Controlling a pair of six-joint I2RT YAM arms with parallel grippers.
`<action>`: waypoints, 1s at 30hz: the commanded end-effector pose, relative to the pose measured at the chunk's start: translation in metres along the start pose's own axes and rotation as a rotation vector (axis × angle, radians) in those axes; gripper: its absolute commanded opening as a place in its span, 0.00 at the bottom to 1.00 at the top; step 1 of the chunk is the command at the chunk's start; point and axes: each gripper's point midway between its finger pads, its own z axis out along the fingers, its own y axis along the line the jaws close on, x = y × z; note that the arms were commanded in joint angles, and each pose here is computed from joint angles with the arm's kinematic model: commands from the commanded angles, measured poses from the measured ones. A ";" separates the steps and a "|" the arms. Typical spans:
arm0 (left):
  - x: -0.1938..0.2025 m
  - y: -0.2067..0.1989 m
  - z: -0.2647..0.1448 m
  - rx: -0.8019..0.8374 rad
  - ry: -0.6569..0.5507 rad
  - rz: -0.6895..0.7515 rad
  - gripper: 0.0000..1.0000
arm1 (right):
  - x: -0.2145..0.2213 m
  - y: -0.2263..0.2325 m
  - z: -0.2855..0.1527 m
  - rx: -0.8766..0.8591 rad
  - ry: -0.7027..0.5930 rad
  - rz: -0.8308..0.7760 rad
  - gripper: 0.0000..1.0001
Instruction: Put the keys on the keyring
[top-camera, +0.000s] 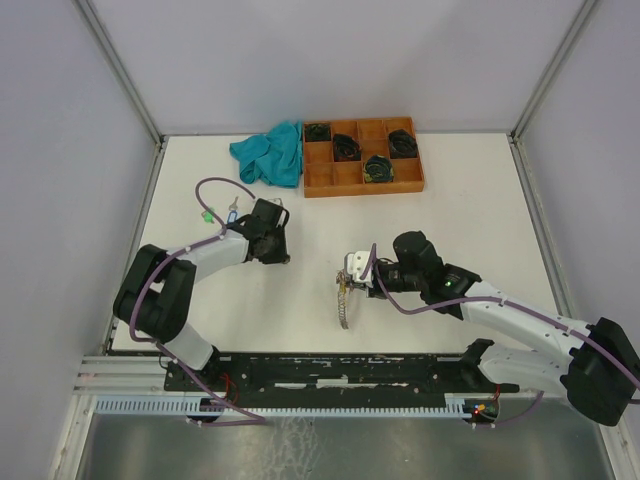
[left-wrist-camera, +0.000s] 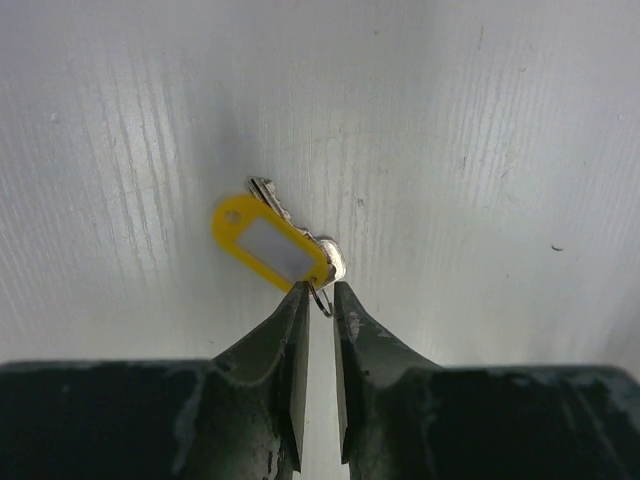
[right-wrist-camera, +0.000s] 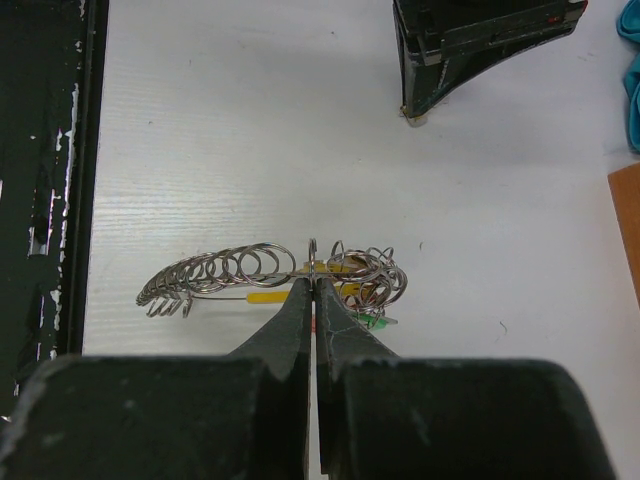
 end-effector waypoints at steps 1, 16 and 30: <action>-0.017 -0.007 -0.006 0.003 -0.043 0.033 0.23 | -0.037 -0.013 -0.002 0.019 -0.096 -0.065 0.01; -0.015 -0.004 -0.002 -0.022 -0.051 0.015 0.19 | -0.039 -0.012 -0.002 0.014 -0.103 -0.067 0.01; -0.004 -0.007 -0.003 0.008 -0.026 -0.007 0.18 | -0.040 -0.010 -0.003 0.012 -0.103 -0.067 0.01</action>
